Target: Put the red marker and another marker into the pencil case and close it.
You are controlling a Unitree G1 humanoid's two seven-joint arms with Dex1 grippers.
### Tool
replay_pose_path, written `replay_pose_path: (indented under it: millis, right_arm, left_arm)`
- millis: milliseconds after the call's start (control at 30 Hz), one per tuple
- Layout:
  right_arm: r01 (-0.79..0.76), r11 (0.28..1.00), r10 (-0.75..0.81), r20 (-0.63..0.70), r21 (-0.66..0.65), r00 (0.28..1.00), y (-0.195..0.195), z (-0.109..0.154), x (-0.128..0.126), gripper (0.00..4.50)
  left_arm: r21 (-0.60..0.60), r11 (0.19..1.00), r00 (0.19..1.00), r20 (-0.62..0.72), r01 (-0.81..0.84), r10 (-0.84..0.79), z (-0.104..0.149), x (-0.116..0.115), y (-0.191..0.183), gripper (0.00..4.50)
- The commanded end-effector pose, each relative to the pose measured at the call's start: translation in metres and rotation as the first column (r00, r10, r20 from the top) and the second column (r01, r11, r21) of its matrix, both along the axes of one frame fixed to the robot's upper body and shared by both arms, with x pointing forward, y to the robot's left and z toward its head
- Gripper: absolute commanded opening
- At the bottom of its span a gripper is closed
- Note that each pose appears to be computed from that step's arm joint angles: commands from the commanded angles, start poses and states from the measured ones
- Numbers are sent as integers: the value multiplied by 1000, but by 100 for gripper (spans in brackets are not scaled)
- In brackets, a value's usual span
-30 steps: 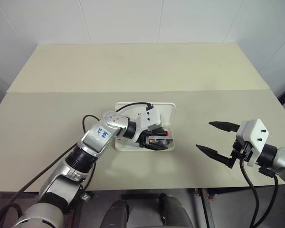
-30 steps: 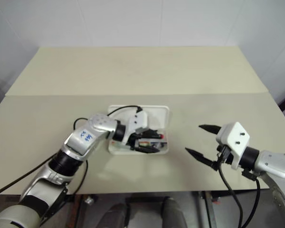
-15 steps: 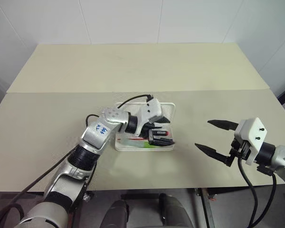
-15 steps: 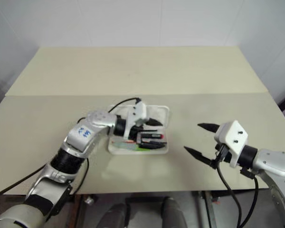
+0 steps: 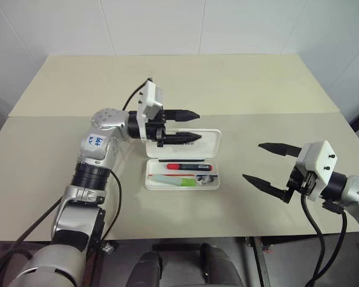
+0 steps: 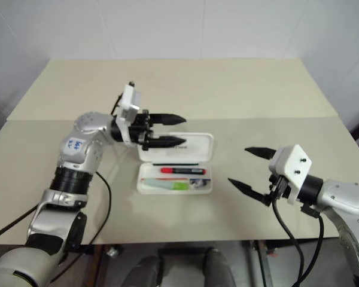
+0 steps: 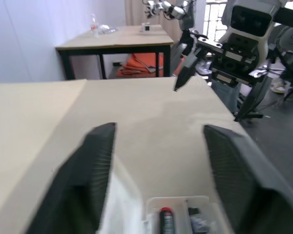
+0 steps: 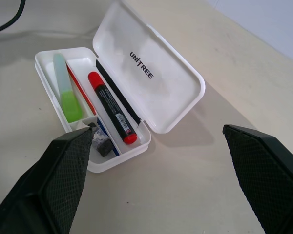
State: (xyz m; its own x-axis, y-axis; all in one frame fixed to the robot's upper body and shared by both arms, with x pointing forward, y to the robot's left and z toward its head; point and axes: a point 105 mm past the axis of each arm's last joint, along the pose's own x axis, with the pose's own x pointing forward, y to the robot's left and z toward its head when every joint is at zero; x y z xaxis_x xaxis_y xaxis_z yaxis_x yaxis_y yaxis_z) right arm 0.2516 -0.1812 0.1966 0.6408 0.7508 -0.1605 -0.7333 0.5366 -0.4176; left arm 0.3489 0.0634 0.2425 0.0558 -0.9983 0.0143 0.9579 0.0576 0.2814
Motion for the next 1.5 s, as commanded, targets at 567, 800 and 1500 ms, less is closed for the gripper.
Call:
replay_pose_path:
  millis: [567, 800, 1500]
  right_arm:
    - [-30, 997, 27, 47, 65, 999, 8, 12, -2, 450]
    - [-96, 959, 70, 104, 265, 992, 9, 31, -7, 450]
    - [-357, 905, 344, 94, 233, 934, -8, 47, -14, 450]
  left_arm:
    - [192, 908, 927, 32, -372, 374, -20, 68, 77, 1]
    - [268, 941, 968, -82, -206, 236, -46, 48, 81, 1]
    - [451, 881, 987, -125, 143, -96, -62, 0, 67, 1]
